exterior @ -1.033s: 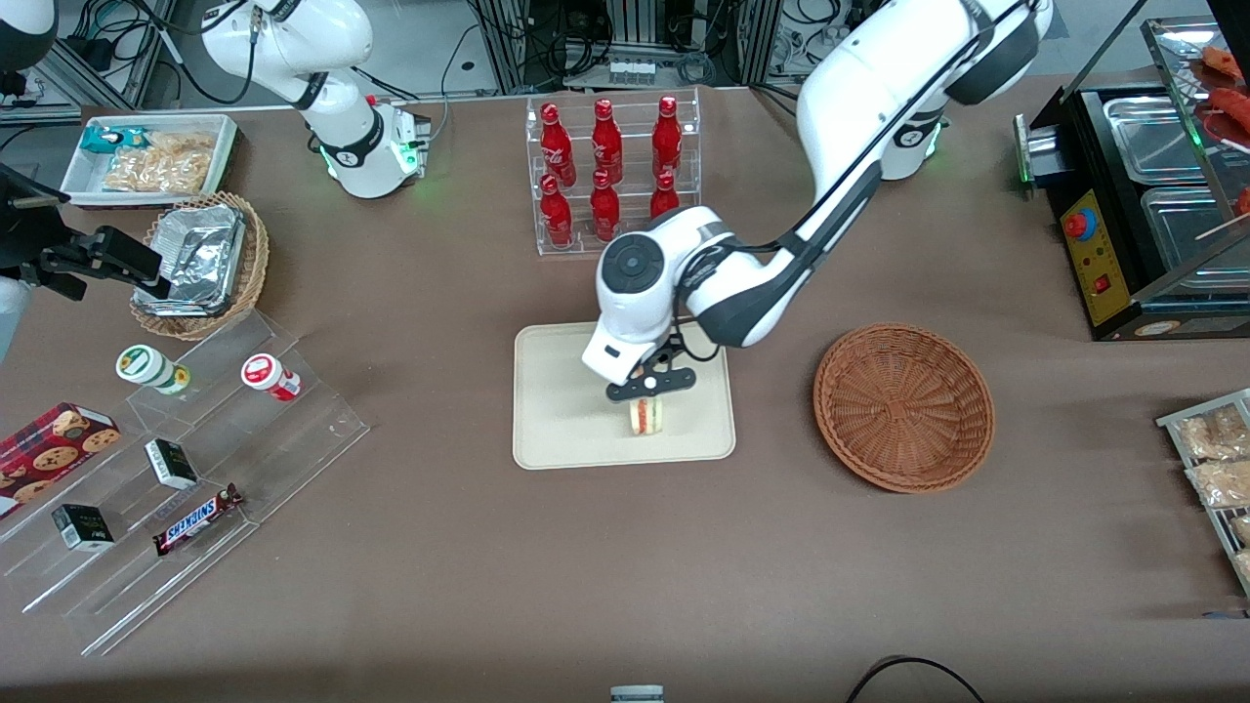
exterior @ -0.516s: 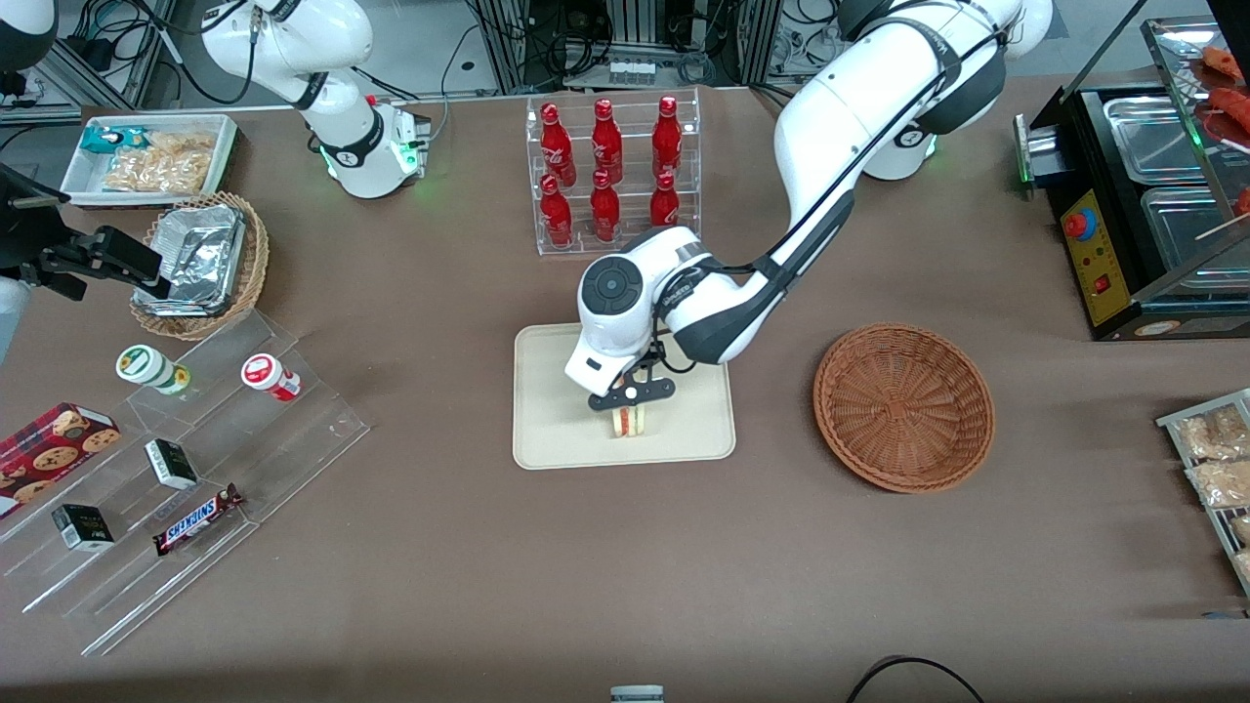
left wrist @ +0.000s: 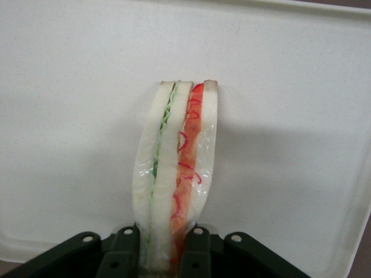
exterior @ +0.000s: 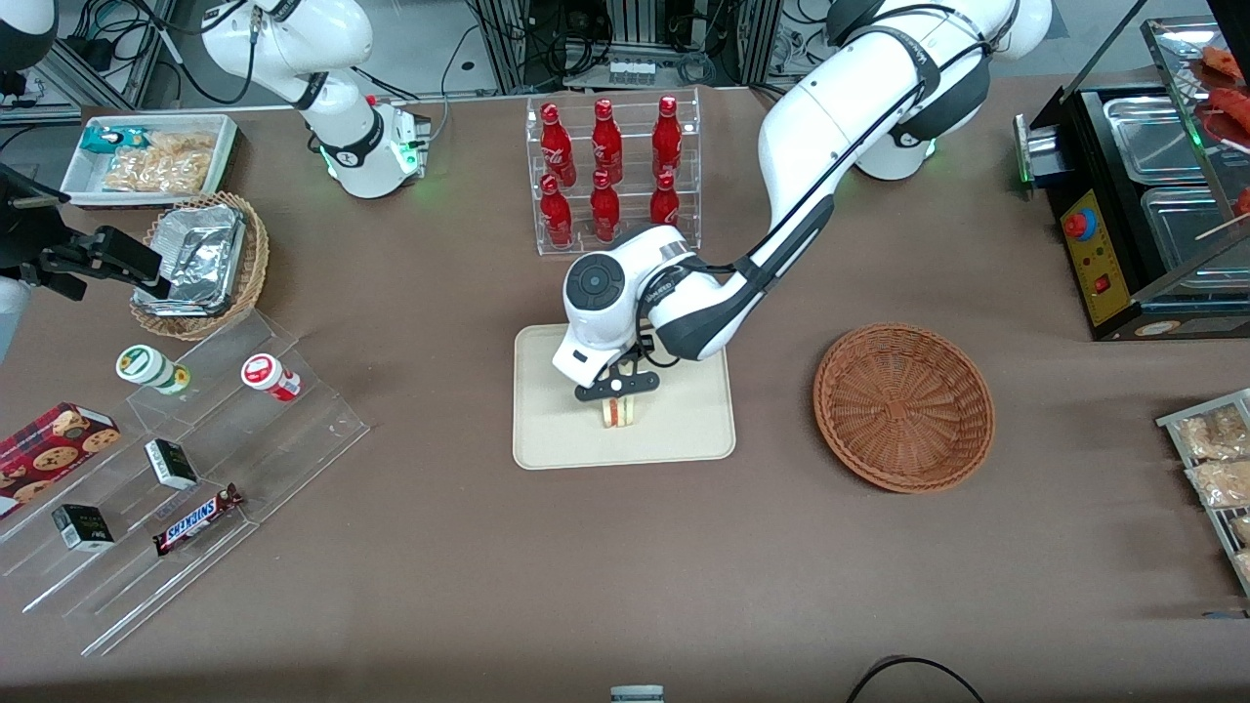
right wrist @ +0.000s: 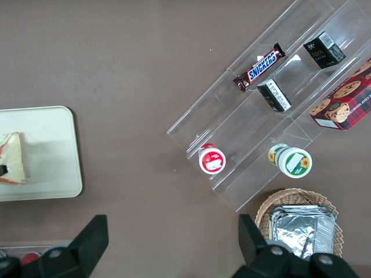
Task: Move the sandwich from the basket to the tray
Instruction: 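Lower the sandwich onto the tray and open the left gripper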
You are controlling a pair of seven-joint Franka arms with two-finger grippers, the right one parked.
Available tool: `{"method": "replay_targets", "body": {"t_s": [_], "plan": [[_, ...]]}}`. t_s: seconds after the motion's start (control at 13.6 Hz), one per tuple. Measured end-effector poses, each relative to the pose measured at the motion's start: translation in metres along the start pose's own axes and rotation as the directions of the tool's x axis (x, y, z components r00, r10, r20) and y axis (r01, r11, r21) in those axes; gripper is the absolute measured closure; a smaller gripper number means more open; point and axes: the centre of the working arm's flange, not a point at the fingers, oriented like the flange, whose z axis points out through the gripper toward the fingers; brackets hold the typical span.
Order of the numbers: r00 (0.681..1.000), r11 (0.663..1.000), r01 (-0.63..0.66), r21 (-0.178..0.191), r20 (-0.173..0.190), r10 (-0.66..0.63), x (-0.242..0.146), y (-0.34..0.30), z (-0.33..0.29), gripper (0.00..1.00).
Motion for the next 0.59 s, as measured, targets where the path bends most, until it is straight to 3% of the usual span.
{"method": "replay_targets", "body": {"t_s": [0.44,0.52,0.59], "plan": [[0.999,0.999,0.022,-0.033,-0.029,-0.023,0.015,0.0,-0.03,0.07],[0.999,0.999,0.028,-0.031,-0.038,-0.029,0.018,-0.002,-0.043,0.0],[0.998,0.999,0.034,-0.028,-0.048,-0.035,0.021,-0.006,-0.06,0.0]]}}
